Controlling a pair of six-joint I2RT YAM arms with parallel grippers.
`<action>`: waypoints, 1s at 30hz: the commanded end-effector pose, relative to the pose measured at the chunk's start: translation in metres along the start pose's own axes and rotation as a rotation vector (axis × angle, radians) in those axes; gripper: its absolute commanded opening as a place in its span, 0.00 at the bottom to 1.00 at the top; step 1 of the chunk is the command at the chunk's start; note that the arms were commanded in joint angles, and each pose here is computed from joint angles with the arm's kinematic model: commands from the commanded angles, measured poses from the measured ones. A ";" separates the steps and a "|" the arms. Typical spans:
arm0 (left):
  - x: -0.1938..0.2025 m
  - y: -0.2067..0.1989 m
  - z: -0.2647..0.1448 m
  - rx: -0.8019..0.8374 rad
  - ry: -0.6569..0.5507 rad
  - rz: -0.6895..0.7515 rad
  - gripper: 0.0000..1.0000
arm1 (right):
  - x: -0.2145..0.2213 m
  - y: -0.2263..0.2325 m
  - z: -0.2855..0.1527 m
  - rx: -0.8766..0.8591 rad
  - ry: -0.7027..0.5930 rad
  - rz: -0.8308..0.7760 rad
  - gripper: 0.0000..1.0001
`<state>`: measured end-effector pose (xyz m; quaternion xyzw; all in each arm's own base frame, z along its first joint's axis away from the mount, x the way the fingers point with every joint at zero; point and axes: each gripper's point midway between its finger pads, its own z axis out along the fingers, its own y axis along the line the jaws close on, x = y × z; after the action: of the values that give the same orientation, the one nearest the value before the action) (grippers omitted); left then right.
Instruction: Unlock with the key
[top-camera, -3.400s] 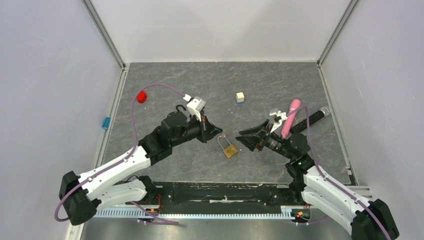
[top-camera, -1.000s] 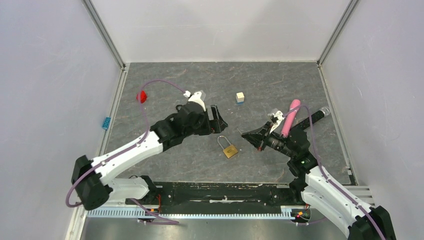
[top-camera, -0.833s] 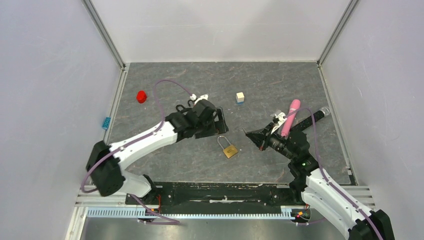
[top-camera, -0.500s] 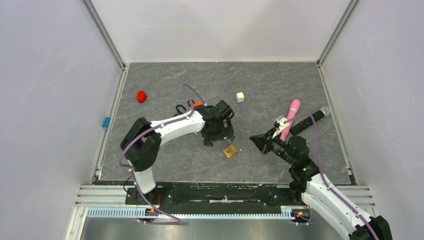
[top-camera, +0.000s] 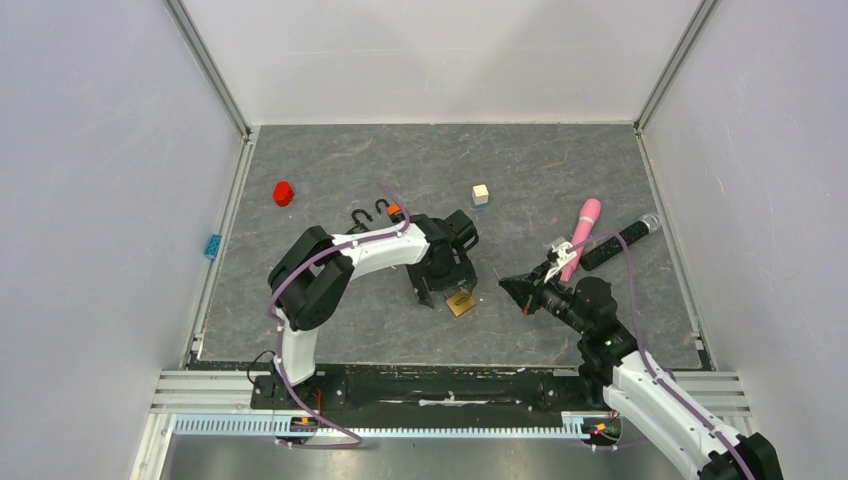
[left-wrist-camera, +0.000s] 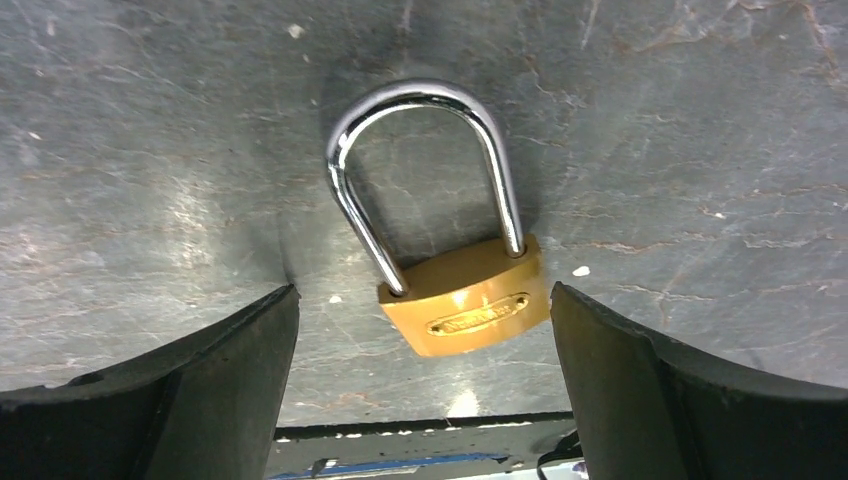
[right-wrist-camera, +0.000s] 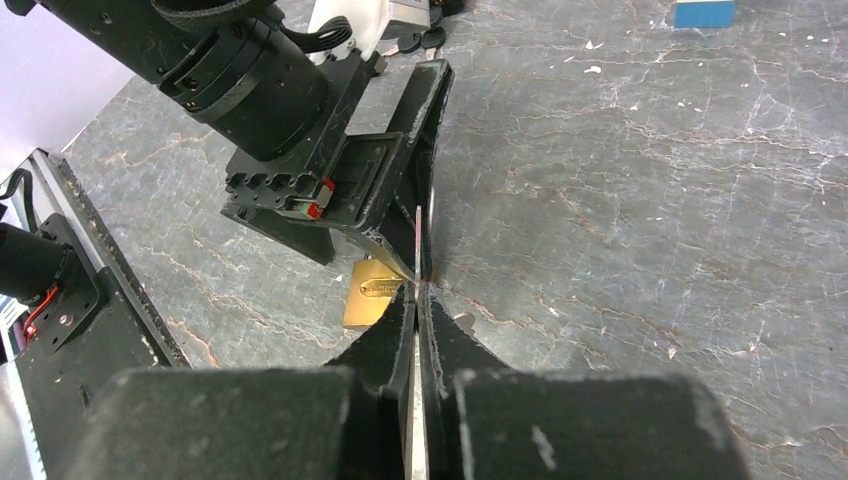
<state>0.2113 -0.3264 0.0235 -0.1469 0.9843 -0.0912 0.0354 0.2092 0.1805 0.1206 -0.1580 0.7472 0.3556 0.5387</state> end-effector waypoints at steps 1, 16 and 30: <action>-0.002 -0.027 -0.012 0.056 -0.035 -0.061 1.00 | -0.008 0.007 0.000 -0.037 -0.043 -0.016 0.00; 0.010 -0.021 0.014 -0.022 0.017 -0.165 0.94 | -0.008 0.009 -0.004 -0.048 -0.065 -0.009 0.00; 0.006 0.006 0.036 -0.188 -0.007 -0.163 0.79 | -0.007 0.010 -0.005 -0.056 -0.064 -0.010 0.00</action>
<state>0.2038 -0.3439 0.0143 -0.2055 0.9772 -0.0535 -0.0028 0.2027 0.1811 0.1236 -0.1611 0.7322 0.3690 0.5493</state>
